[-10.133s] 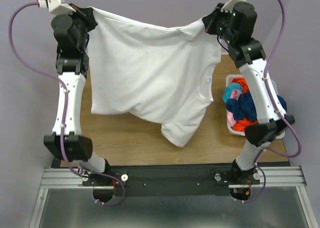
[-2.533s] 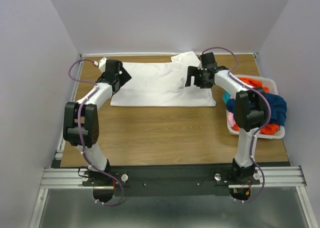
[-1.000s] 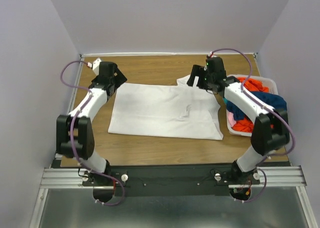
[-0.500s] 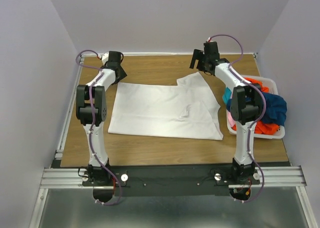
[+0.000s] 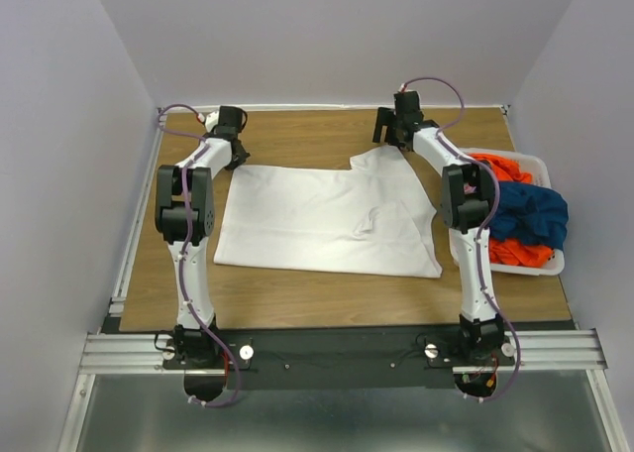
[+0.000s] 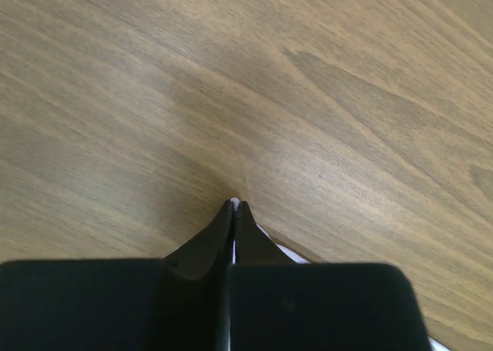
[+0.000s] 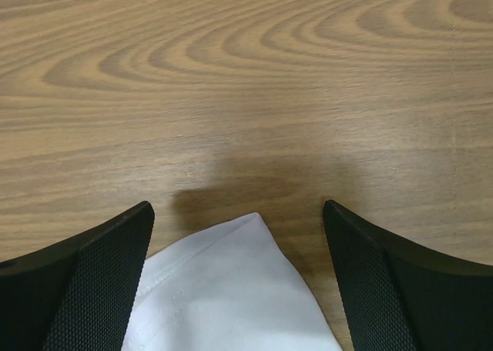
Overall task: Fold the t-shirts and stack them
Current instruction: Fold the tshirt
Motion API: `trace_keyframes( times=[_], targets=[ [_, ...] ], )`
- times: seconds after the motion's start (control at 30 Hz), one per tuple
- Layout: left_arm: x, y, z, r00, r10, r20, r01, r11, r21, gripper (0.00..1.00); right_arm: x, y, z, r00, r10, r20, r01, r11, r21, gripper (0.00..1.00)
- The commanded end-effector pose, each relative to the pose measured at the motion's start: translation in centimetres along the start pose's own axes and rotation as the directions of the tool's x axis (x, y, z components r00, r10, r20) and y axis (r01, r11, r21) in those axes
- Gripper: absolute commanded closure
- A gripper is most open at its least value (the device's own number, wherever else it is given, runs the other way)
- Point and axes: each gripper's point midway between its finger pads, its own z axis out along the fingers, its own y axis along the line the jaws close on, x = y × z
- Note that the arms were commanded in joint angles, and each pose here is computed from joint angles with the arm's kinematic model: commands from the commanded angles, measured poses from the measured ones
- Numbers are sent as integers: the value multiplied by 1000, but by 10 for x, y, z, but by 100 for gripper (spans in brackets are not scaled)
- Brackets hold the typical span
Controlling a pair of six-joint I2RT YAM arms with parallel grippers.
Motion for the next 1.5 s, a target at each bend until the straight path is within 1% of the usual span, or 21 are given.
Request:
trace_keyframes(
  times=[0.0,0.17,0.2,0.27,0.3,0.33,0.43,0.47,0.53,0.57,0.7,0.73,0.77,0.83,0.9,1.03,1.07,1.17,1.2,1.27,1.47],
  targets=[
    [17,9,2,999,22,-43,-23,1000,-19,100,16,-3,7,999,-22,-35,22,1000,13,9],
    [16,9,-9,999,38,-20,-38,999,-5,100,32,-13,-5,996,-43,-73,46,998,37,22],
    [12,6,-14,999,35,-8,-35,999,7,100,33,-14,-7,996,-50,-78,53,998,38,31],
    [10,5,-17,999,38,0,-38,999,12,100,37,-15,-9,994,-62,-88,64,997,29,42],
    [8,2,-20,999,41,8,-41,999,18,100,34,-12,-12,994,-66,-83,68,997,23,56],
    [3,1,-24,999,39,21,-40,999,22,100,33,-12,-14,994,-69,-82,71,997,20,65],
    [-4,-5,-35,998,36,50,-38,999,38,100,23,-8,-23,995,-78,-62,78,997,4,82],
    [-5,-6,-37,998,35,55,-38,998,42,100,23,-8,-26,995,-83,-63,84,996,3,92],
    [-9,-9,-47,997,30,74,-35,998,61,100,12,-5,-38,995,-87,-41,86,996,-6,95],
    [-8,-10,-49,997,28,78,-34,997,66,100,9,-3,-43,995,-92,-36,91,996,-13,99],
    [-11,-10,-63,995,19,102,-28,996,87,100,0,7,-71,995,-99,0,99,994,-41,99],
    [-8,-6,-67,995,20,102,-28,996,85,100,14,5,-74,994,-104,-25,103,994,-38,99],
    [-10,-6,-70,994,9,111,-19,996,91,100,0,13,-91,994,-104,17,104,993,-54,99],
    [-6,-1,-77,993,4,115,-15,995,94,100,14,10,-103,995,-104,1,104,993,-54,99],
    [-12,0,-90,990,-15,142,-1,994,113,100,7,17,-127,994,-104,37,106,992,-74,99],
    [-10,8,-105,985,-36,167,15,992,127,100,18,14,-160,994,-96,44,99,993,-70,99],
    [-3,15,-105,987,-33,159,14,993,119,100,32,10,-165,995,-95,21,96,993,-63,99],
    [1,24,-113,984,-45,171,25,993,116,100,29,8,-191,995,-87,50,90,993,-76,99],
    [1,26,-116,983,-49,177,28,993,116,100,42,6,-195,995,-93,28,95,992,-79,99],
    [5,33,-123,981,-60,183,39,993,113,100,35,9,-217,994,-84,64,91,990,-111,99],
    [14,50,-141,974,-76,211,52,991,120,100,50,1,-260,994,-61,91,73,988,-133,99]
  ],
)
